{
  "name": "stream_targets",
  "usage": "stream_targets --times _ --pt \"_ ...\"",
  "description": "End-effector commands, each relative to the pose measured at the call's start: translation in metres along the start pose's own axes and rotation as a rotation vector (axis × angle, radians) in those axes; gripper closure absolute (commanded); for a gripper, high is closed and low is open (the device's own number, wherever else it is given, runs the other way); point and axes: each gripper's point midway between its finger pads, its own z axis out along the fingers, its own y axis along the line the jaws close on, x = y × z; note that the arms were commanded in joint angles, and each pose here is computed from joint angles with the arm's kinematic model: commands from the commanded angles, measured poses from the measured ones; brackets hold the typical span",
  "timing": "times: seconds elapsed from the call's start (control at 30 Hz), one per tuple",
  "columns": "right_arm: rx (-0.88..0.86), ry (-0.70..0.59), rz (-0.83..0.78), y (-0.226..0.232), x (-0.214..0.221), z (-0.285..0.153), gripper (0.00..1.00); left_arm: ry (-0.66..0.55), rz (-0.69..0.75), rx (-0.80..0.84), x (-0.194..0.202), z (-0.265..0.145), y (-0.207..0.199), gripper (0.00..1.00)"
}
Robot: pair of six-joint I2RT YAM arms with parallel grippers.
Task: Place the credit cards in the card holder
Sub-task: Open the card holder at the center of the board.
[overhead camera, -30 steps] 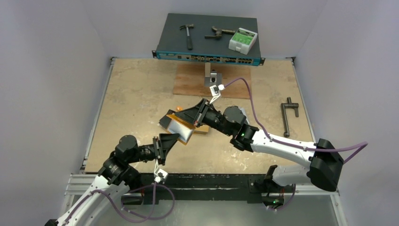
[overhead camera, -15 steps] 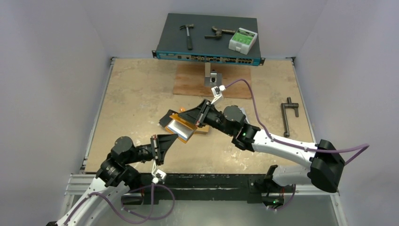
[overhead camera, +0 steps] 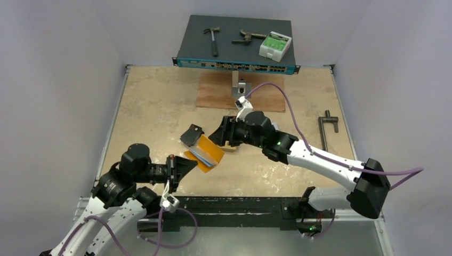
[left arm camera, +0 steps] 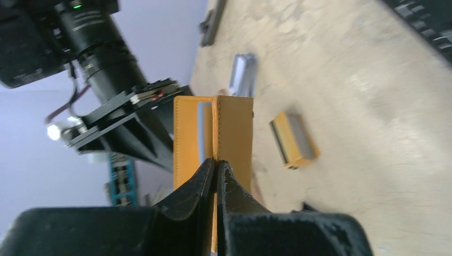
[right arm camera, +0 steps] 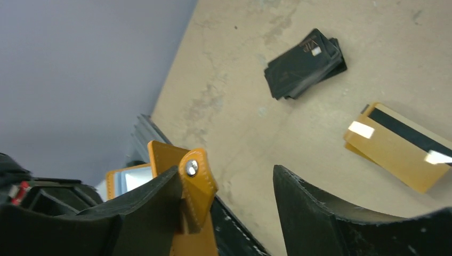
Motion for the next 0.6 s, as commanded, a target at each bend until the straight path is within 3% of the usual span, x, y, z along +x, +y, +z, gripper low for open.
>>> stream_targets --times 0.0,0.17,0.57 --pt "0.04 0.088 -0.2 -0.01 0.008 -0.016 0.35 -0.179 -0.166 0.277 -0.041 -0.007 -0.058 1.0" --pt "-0.051 0.118 -0.267 0.003 0.014 -0.03 0.33 -0.249 -0.163 0.377 -0.05 -0.009 -0.081 1.0" --pt "-0.051 0.205 -0.37 -0.022 0.046 -0.051 0.34 -0.349 0.117 0.391 -0.034 0.019 -0.121 1.0"
